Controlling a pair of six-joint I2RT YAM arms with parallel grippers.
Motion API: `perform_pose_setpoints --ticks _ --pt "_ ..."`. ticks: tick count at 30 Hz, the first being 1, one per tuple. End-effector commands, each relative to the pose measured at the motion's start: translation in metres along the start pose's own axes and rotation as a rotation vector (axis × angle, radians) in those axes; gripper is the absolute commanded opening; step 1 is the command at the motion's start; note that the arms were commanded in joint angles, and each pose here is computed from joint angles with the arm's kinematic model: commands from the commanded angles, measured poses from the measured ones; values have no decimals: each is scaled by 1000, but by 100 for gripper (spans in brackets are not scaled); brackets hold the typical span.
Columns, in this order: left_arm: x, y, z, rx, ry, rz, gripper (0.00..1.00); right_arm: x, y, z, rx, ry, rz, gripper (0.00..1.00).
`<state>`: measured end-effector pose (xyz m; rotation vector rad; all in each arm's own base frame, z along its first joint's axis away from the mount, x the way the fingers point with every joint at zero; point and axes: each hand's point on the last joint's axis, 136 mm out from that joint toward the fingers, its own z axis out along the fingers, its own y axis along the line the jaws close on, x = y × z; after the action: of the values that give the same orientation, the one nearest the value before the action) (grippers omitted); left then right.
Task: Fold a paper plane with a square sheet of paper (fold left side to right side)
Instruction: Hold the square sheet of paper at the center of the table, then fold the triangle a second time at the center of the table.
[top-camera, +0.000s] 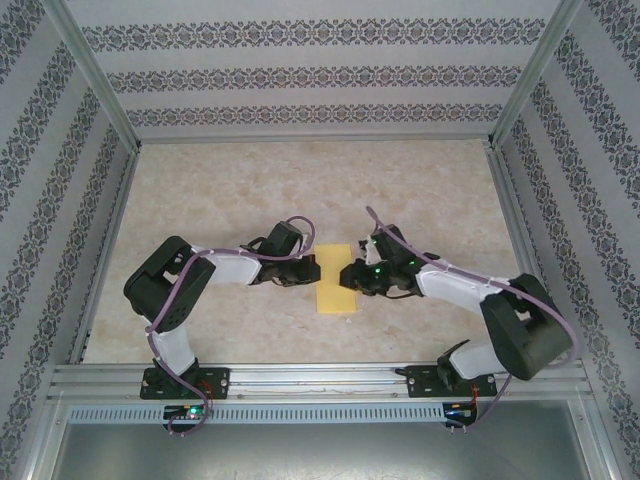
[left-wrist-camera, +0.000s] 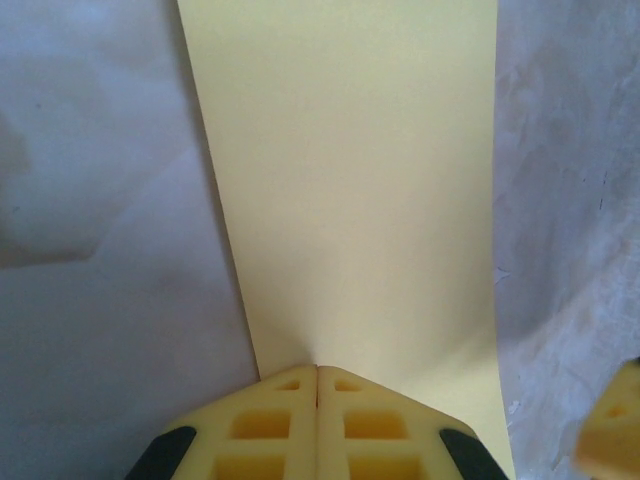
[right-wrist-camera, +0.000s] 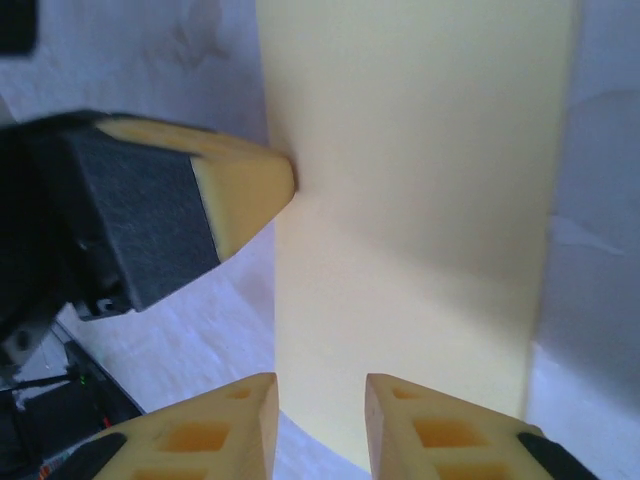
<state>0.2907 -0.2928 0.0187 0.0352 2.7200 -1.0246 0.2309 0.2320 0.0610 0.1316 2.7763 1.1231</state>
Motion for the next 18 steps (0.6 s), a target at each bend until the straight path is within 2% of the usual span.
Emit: perform_pose_setpoints --ticks 1,8,18 --pt "22 19 2 -74 48 -13 0 20 -24 -10 59 69 41 30" --pt "23 19 3 -73 47 -13 0 43 -43 -10 65 102 98 40" --pt "25 19 4 -73 48 -14 0 48 -37 1 14 133 113 40"
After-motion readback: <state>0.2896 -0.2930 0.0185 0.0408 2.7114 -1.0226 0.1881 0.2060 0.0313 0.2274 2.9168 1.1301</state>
